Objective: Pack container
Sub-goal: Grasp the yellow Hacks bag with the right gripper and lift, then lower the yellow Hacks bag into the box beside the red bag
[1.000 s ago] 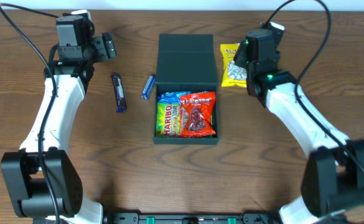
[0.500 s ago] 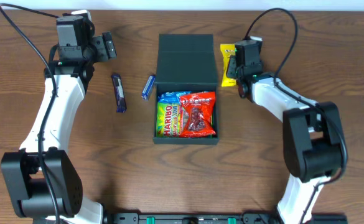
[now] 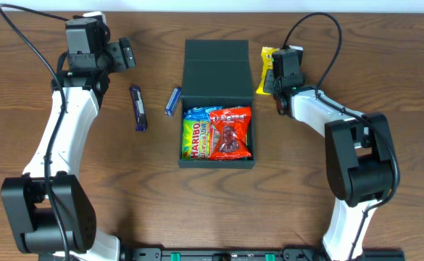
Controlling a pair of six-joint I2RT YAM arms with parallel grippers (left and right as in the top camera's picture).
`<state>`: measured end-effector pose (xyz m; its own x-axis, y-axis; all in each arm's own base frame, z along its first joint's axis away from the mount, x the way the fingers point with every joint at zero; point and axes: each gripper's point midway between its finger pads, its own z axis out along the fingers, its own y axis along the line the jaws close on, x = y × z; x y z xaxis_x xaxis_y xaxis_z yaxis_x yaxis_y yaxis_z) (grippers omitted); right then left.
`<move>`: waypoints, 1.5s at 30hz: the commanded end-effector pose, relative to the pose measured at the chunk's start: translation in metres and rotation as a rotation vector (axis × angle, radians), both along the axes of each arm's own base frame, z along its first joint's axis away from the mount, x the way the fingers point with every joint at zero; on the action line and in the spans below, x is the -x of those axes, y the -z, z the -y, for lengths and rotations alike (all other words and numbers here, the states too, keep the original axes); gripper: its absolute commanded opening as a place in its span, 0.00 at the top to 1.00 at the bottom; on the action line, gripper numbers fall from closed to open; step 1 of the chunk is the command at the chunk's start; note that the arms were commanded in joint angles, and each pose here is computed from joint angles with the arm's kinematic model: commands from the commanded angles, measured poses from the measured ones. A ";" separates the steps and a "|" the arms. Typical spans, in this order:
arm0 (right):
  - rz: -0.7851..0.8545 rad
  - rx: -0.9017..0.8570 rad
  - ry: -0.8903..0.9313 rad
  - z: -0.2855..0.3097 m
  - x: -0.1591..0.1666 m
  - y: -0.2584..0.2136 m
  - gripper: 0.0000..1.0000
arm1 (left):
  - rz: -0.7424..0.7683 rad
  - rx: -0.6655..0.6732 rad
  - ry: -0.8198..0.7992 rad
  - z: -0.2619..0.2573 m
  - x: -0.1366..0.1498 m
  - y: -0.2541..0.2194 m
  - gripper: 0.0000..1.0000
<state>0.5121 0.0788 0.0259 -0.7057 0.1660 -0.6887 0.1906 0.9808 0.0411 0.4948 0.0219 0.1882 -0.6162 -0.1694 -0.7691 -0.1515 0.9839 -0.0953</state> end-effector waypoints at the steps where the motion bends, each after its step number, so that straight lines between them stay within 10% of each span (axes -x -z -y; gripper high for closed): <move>1: -0.064 0.013 -0.001 0.005 0.010 0.018 0.99 | 0.035 0.005 -0.016 -0.004 -0.003 -0.015 0.05; 23: 0.253 -0.214 -0.231 -0.053 0.055 -0.210 0.99 | 0.036 0.004 -0.017 -0.004 -0.004 -0.015 0.05; 45: -0.067 -0.471 -0.243 -0.208 0.145 -0.139 0.98 | 0.069 0.004 -0.016 -0.004 -0.008 -0.022 0.05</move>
<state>0.3703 0.2809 0.1776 -0.7857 0.2098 -0.5819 -0.1016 0.8841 0.4560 0.4996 0.0220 0.1944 -0.5913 -0.1686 -0.7887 -0.1484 0.9840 -0.0990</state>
